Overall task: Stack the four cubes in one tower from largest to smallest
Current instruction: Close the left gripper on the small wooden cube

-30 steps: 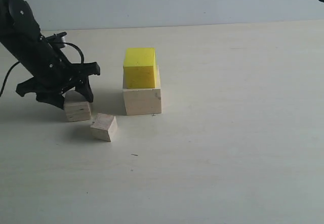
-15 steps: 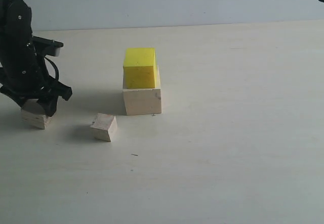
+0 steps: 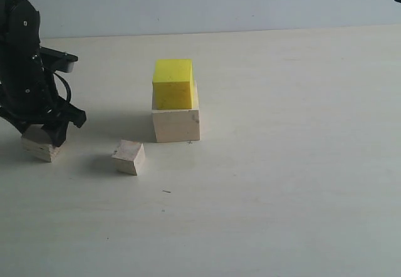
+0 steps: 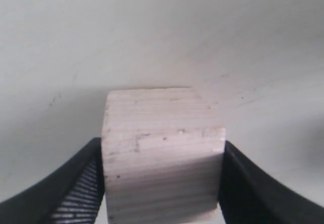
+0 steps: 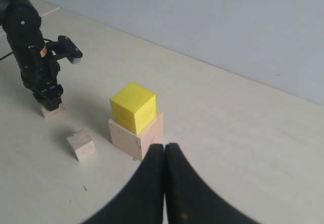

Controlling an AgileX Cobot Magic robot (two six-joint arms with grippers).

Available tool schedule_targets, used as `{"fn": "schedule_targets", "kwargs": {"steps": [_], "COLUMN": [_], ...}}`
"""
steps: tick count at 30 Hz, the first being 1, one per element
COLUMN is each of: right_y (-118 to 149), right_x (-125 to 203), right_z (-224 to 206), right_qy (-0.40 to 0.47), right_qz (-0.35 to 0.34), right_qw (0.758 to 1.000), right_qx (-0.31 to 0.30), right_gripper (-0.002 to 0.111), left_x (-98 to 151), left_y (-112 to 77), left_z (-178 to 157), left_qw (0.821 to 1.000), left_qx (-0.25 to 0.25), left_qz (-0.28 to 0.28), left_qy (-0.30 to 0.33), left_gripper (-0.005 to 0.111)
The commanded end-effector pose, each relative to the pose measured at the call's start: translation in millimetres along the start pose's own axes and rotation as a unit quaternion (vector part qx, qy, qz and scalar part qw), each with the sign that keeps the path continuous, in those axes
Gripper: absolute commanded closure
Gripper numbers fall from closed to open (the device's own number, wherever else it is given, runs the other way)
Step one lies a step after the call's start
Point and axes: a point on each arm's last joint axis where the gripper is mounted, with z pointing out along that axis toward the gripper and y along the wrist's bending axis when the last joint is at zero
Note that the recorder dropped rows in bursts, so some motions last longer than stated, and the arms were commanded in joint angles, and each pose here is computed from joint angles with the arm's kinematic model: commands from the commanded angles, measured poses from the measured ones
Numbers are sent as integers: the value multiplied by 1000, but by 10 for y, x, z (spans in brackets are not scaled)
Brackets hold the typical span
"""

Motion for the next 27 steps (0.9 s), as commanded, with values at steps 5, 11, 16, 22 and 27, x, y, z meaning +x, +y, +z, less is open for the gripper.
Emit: {"fn": "schedule_targets", "kwargs": {"steps": [5,11,16,22,27], "right_y": [-4,-5,-5,-5,-4], "right_x": [9,10,10,10,11], "right_z": [-16,-16,-16,-16,-16], "right_qy": [-4,-4,-4,-4,-3], "right_qz": [-7,-17,-19,-20,-20], "right_qw": [1000,1000,1000,1000,1000], "right_qx": [4,5,5,5,4], "right_gripper": [108,108,108,108,108], "left_x": [41,41,42,-3,-3], "left_y": [47,50,66,77,77], "left_z": [50,50,49,48,48], "left_qw": [999,999,998,998,998], "left_qx": [-28,-30,-38,-46,-46], "left_qz": [28,29,34,52,52], "left_qy": [22,22,23,-1,-1], "left_gripper": [50,37,30,46,47]}}
